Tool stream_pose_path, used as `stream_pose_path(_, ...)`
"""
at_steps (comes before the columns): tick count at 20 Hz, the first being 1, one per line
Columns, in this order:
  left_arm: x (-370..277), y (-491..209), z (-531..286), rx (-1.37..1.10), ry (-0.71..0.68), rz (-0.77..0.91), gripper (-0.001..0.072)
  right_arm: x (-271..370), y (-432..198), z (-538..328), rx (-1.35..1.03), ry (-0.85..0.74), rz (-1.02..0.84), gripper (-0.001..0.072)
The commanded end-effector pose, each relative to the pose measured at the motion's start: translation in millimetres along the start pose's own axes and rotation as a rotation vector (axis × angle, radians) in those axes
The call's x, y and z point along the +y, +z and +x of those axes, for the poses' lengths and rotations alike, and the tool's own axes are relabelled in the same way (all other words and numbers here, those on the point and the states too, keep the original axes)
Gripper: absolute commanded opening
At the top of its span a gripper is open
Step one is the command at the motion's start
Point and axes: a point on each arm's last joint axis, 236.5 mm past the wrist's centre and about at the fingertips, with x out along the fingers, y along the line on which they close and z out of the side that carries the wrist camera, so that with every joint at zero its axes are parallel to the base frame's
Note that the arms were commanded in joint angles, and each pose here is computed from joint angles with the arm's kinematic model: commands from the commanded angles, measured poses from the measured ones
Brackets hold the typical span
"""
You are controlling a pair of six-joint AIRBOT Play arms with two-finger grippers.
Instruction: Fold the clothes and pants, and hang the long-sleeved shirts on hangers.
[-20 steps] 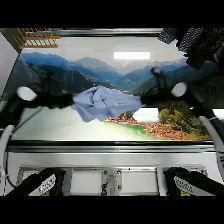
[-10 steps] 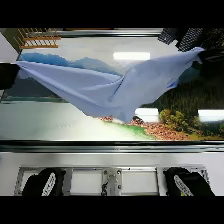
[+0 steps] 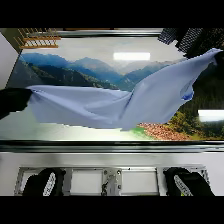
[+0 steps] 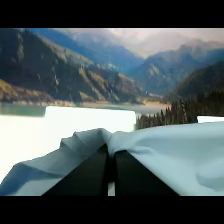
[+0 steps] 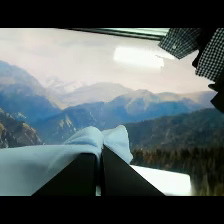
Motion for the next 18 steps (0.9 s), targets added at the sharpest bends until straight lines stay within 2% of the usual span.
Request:
stream_pose_path(1, 37.8, -42.0, 65.0, 0.176, 0.033, -0.140, 0.0007, -10.6, -27.4, 65.6, 0.139, -0.016, 0.078, 0.0014)
stream_pose_path(4, 75.8, -30.1, 132.9, 0.157, 0.078, -0.201, 0.0007, -23.0, -53.4, 155.8, 0.209, -0.026, 0.086, 0.0014)
stream_pose_path(9, 87.4, -9.9, 238.4, 0.181, 0.071, -0.132, 0.0007, -36.7, -78.2, 263.4, 0.158, -0.037, 0.130, 0.0028)
stream_pose_path(10, 87.5, -5.1, 257.0, 0.193, 0.066, -0.130, 0.0036, -37.3, -86.1, 272.8, 0.171, -0.036, 0.136, 0.0135)
stream_pose_path(11, 90.0, 1.9, 271.2, 0.195, 0.065, -0.134, 0.0310, -38.4, -92.0, 278.1, 0.183, -0.038, 0.137, 0.0395)
stream_pose_path(12, 92.8, 10.8, 282.3, 0.192, 0.069, -0.173, 0.0590, -39.7, -94.6, 279.9, 0.189, -0.041, 0.134, 0.0613)
stream_pose_path(13, 98.7, 19.9, 287.8, 0.187, 0.075, -0.215, 0.0617, -43.7, -92.9, 277.4, 0.186, -0.049, 0.127, 0.0627)
stream_pose_path(15, 114.7, 30.4, 284.7, 0.200, 0.092, -0.246, 0.0616, -55.1, -84.6, 261.1, 0.182, -0.069, 0.134, 0.0624)
stream_pose_path(17, 135.1, 16.9, 272.6, 0.253, 0.122, -0.279, 0.0616, -66.5, -89.3, 234.6, 0.236, -0.089, 0.150, 0.0455)
stream_pose_path(18, 148.0, 0.4, 266.9, 0.288, 0.143, -0.310, 0.0616, -69.3, -97.6, 222.4, 0.276, -0.094, 0.157, 0.0448)
